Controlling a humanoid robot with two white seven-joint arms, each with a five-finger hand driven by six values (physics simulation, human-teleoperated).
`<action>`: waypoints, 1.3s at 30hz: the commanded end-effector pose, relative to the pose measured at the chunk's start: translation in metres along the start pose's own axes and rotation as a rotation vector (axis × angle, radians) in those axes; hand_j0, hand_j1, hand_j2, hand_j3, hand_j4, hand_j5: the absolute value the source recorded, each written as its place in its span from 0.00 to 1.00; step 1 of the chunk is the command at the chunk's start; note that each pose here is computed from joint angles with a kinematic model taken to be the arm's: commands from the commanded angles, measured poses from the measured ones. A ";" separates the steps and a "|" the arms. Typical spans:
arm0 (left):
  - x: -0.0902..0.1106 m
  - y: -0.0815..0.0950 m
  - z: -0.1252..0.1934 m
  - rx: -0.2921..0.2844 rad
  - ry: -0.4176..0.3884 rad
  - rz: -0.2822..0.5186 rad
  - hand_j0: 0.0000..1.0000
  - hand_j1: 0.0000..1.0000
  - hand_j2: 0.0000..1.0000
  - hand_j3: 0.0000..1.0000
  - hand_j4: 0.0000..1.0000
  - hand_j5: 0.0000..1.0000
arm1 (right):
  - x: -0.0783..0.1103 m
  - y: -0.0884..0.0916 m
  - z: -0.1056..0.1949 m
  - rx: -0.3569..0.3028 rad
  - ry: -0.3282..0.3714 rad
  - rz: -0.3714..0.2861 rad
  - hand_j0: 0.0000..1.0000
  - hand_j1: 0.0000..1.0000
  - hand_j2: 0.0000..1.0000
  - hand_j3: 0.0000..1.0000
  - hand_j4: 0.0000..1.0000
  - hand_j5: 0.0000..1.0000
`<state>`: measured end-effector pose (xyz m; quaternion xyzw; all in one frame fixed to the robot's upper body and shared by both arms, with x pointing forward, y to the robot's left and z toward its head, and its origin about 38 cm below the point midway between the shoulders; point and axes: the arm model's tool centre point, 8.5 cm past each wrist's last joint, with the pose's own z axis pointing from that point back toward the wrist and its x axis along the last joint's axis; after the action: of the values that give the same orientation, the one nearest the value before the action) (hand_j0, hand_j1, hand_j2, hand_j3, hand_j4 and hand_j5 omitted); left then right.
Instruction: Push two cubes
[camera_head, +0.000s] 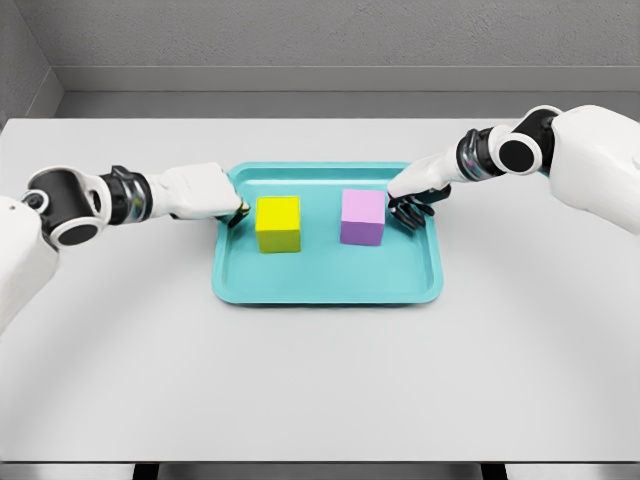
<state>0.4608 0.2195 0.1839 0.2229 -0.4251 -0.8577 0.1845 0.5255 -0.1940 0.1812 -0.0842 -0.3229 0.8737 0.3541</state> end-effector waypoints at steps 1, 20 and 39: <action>0.002 0.010 0.019 0.044 -0.027 0.010 0.38 0.38 0.38 0.38 0.38 0.38 | -0.008 0.006 0.001 0.033 0.059 0.079 0.11 0.11 0.11 0.11 0.11 0.11; 0.019 0.010 0.020 -0.013 -0.026 -0.125 0.36 0.36 0.36 0.36 0.36 0.36 | -0.012 0.000 0.014 0.097 0.095 0.185 0.11 0.11 0.11 0.11 0.11 0.11; 0.016 0.006 0.003 -0.035 -0.021 -0.105 0.36 0.36 0.36 0.36 0.36 0.36 | 0.007 -0.014 0.002 0.145 0.089 0.298 0.11 0.11 0.11 0.11 0.11 0.11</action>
<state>0.4460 0.2093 0.1868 0.2330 -0.3996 -0.8761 0.1360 0.5308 -0.1823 0.1937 -0.1490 -0.2261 0.9316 0.2426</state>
